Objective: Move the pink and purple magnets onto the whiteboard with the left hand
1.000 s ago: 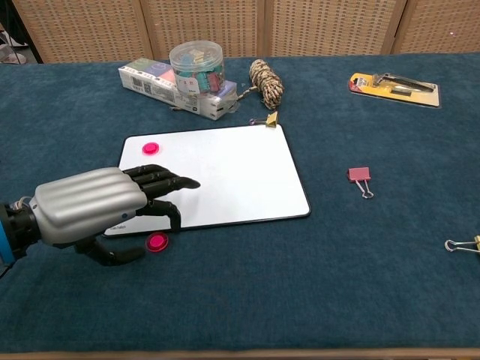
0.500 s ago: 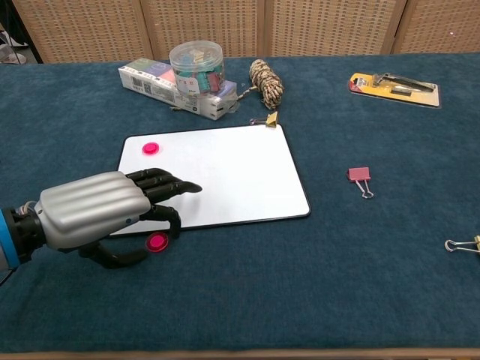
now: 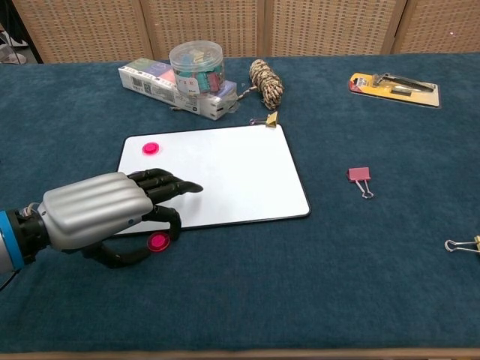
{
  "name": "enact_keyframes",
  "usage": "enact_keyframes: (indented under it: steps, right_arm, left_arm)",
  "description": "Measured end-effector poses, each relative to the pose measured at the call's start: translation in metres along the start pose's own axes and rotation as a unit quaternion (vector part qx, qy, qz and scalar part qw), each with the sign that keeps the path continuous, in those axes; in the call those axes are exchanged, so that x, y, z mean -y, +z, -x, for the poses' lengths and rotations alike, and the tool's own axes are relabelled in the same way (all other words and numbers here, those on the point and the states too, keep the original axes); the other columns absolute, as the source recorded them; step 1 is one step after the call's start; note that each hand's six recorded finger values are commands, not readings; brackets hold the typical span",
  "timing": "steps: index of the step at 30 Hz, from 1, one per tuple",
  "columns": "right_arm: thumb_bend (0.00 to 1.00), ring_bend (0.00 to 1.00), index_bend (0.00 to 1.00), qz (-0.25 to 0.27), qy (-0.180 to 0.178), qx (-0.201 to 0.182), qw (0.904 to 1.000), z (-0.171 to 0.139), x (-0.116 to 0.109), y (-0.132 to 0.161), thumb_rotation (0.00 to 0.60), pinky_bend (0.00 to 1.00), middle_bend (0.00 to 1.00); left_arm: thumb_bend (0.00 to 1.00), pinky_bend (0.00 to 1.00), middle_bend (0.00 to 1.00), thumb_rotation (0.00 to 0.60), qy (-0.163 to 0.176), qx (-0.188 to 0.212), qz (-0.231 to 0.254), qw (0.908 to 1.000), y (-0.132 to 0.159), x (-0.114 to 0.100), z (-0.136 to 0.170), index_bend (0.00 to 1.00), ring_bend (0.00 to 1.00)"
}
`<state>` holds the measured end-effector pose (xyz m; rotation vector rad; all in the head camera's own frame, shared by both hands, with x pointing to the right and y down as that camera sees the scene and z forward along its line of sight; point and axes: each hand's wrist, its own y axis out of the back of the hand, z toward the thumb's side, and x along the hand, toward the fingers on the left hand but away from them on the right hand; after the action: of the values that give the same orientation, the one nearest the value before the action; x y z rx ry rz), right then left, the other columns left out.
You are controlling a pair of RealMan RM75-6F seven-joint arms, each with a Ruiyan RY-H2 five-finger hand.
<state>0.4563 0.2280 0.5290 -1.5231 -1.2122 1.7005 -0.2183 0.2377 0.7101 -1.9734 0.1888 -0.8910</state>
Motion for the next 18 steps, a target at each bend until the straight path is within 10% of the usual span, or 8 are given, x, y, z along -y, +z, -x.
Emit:
enact_keyframes:
  steps: [18]
  right_arm:
    - [0.0, 0.0, 0.0, 0.001, 0.001, 0.0, 1.0, 0.0, 0.0002, 0.0, 0.6, 0.0, 0.0]
  left_arm:
    - [0.38, 0.0, 0.0, 0.6, 0.02, 0.001, -0.002, 0.9998, 0.0012, -0.0078, 0.0018, 0.69, 0.0]
